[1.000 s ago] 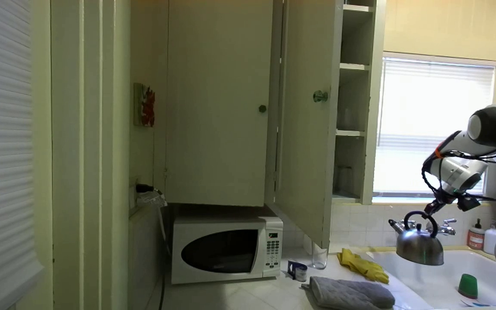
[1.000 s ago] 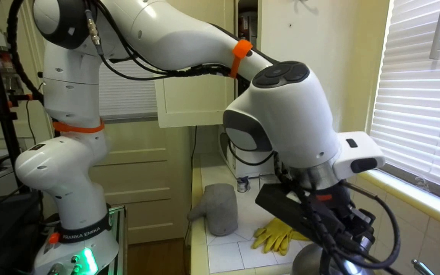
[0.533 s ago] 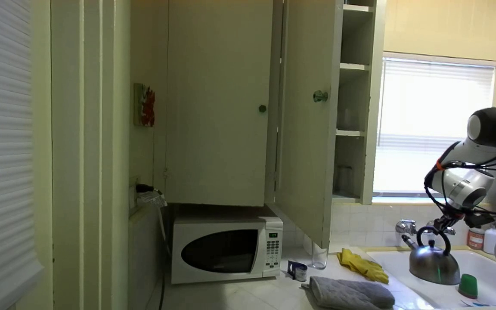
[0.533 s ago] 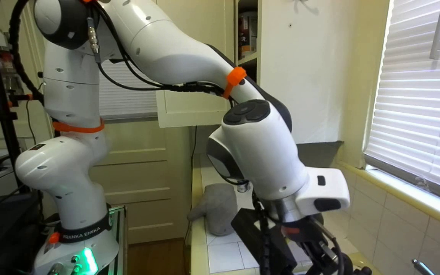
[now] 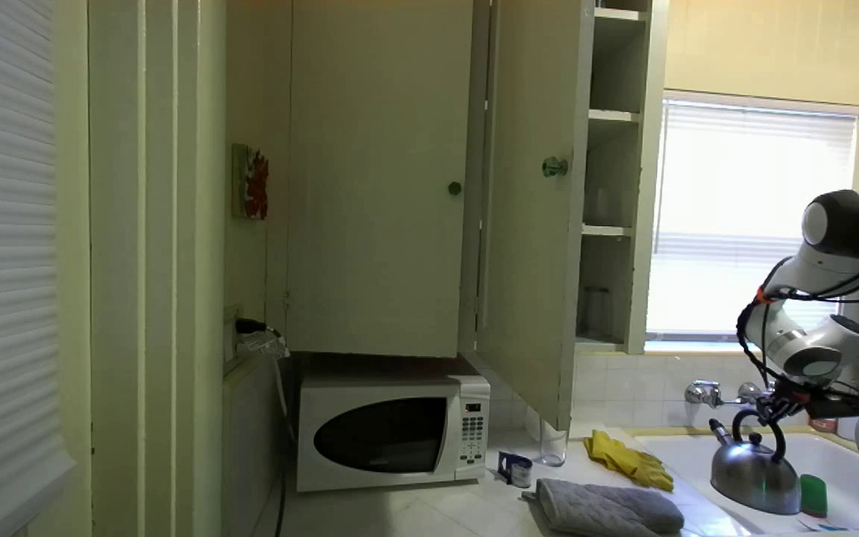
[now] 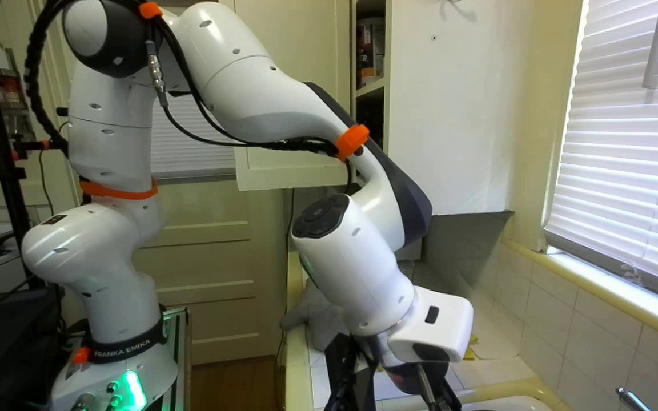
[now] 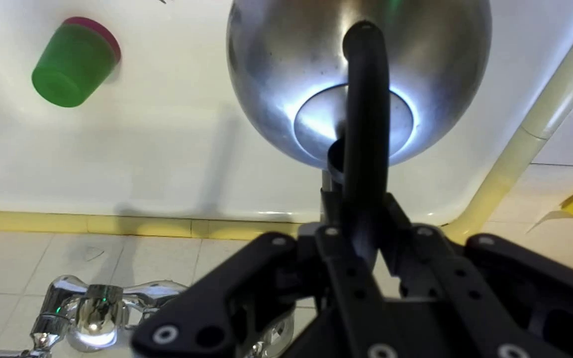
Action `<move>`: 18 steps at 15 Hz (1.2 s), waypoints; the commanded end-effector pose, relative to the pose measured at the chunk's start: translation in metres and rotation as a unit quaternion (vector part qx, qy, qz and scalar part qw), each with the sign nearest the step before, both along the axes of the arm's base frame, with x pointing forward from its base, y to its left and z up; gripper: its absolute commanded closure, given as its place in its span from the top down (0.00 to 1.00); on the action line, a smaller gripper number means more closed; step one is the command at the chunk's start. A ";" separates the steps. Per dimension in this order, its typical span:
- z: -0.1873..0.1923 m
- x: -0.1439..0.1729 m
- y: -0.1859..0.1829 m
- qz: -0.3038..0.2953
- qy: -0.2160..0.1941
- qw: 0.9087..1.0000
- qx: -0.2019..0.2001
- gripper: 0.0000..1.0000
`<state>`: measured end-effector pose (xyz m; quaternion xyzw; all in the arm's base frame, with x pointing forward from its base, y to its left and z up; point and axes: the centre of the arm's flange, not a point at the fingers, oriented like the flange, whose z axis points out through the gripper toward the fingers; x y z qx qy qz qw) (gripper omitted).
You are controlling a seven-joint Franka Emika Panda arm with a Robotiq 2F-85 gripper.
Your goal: Put the kettle in the sink
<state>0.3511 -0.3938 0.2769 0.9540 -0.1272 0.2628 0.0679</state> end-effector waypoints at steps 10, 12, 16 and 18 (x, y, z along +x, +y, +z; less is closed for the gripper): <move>-0.068 0.031 0.018 -0.026 -0.058 0.997 0.038 0.05; -0.074 0.040 0.017 -0.023 -0.074 0.997 0.026 0.05; -0.082 0.045 0.006 -0.009 -0.081 0.997 -0.009 0.05; -0.091 0.045 0.001 -0.005 -0.079 0.997 -0.021 0.05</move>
